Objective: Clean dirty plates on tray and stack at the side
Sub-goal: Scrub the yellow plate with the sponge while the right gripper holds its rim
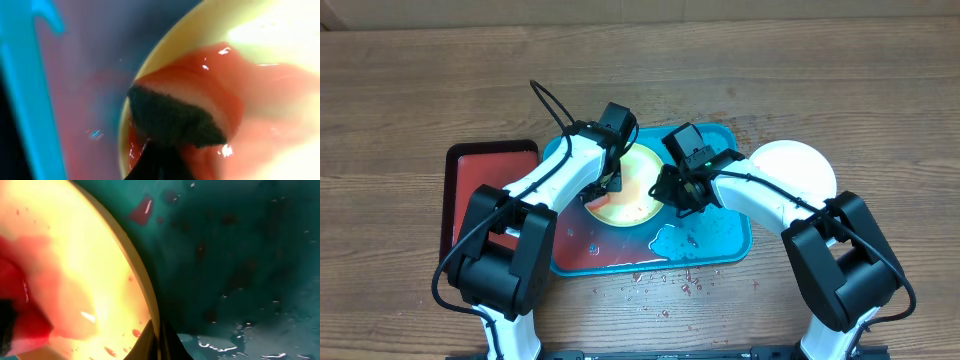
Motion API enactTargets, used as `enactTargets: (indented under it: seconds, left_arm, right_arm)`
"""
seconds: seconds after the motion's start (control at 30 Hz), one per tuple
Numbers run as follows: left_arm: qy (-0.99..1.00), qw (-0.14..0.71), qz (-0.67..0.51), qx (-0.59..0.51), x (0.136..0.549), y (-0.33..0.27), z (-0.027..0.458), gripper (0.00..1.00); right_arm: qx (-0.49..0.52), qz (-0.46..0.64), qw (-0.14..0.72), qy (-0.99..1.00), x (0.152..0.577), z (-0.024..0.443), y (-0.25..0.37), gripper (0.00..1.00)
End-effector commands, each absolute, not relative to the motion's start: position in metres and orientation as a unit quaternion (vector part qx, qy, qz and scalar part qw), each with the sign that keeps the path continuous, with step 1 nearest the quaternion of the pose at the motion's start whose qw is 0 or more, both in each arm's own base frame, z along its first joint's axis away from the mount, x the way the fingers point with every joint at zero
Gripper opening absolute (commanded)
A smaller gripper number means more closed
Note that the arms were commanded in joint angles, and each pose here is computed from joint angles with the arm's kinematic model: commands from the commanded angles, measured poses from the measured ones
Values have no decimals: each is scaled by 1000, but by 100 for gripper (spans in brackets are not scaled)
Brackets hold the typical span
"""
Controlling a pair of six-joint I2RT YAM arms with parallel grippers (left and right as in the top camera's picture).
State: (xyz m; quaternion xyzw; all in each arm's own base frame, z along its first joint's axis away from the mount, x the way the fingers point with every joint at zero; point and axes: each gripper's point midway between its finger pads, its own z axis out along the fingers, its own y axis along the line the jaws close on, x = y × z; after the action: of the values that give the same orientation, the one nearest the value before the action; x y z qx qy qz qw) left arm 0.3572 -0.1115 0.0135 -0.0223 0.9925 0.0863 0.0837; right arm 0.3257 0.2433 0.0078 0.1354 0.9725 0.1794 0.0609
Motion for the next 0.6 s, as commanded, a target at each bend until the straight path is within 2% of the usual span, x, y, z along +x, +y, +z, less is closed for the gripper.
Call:
enactTargets:
  seconds: [0.0, 0.13, 0.3, 0.37, 0.4, 0.57]
  left_arm:
    - [993, 36, -62, 95, 344, -162, -1, 4]
    - [960, 36, -203, 187, 335, -214, 12, 4]
    - [960, 59, -197, 188, 344, -219, 13, 4]
    - [973, 69, -156, 153, 353, -206, 8, 4]
    - [989, 92, -70, 92, 367, -177, 3, 4]
    - [976, 165, 137, -41, 389, -101, 13, 4]
  right_arm:
    - [137, 165, 68, 974, 330, 4, 235, 4]
    - [132, 180, 51, 974, 324, 5, 240, 4]
    - [127, 195, 10, 973, 308, 5, 246, 4]
    - [123, 193, 5, 974, 304, 5, 248, 4]
    - [119, 192, 4, 974, 302, 5, 250, 4]
    - [101, 198, 12, 975, 302, 6, 255, 4]
